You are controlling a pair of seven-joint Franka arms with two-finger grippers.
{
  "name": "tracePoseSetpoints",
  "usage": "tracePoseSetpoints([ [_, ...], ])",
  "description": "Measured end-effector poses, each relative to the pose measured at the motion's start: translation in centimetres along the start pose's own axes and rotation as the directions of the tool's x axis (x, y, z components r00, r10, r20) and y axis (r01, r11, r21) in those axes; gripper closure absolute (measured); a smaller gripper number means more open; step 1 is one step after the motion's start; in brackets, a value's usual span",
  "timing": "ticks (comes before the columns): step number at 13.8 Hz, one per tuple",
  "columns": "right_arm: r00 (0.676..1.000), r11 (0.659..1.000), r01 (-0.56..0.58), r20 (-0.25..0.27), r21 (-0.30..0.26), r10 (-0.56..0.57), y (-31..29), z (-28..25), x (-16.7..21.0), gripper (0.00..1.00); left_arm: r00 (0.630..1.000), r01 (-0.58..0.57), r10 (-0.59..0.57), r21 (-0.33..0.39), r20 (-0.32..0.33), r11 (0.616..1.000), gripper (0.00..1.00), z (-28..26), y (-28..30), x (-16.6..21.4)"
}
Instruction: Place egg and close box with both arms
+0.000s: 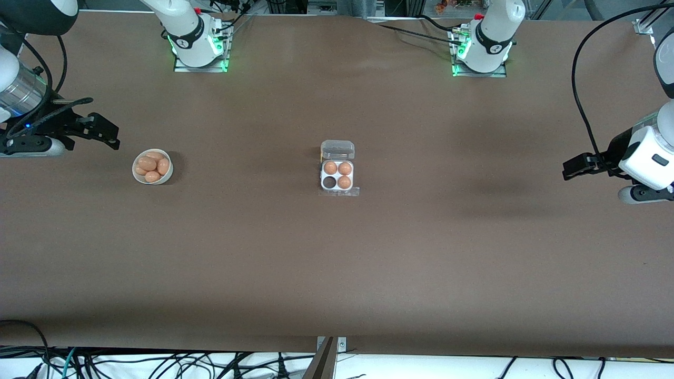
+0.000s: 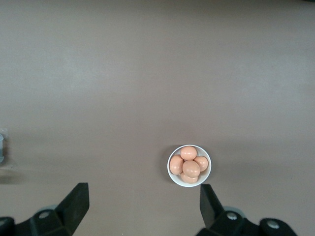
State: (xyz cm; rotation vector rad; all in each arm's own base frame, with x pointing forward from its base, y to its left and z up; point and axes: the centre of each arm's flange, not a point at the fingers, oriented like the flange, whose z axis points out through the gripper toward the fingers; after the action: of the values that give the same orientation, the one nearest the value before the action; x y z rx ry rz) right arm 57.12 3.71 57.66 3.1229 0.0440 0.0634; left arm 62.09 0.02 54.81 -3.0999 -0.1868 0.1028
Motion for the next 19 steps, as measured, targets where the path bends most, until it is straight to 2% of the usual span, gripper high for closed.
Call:
tracePoseSetpoints([
  [19,1.000,1.000,0.004,0.000,0.000,-0.004,-0.01,0.00,0.00,0.00,1.000,-0.009,0.010,-0.037,0.019,0.999,0.00,0.14,0.56,-0.20],
])
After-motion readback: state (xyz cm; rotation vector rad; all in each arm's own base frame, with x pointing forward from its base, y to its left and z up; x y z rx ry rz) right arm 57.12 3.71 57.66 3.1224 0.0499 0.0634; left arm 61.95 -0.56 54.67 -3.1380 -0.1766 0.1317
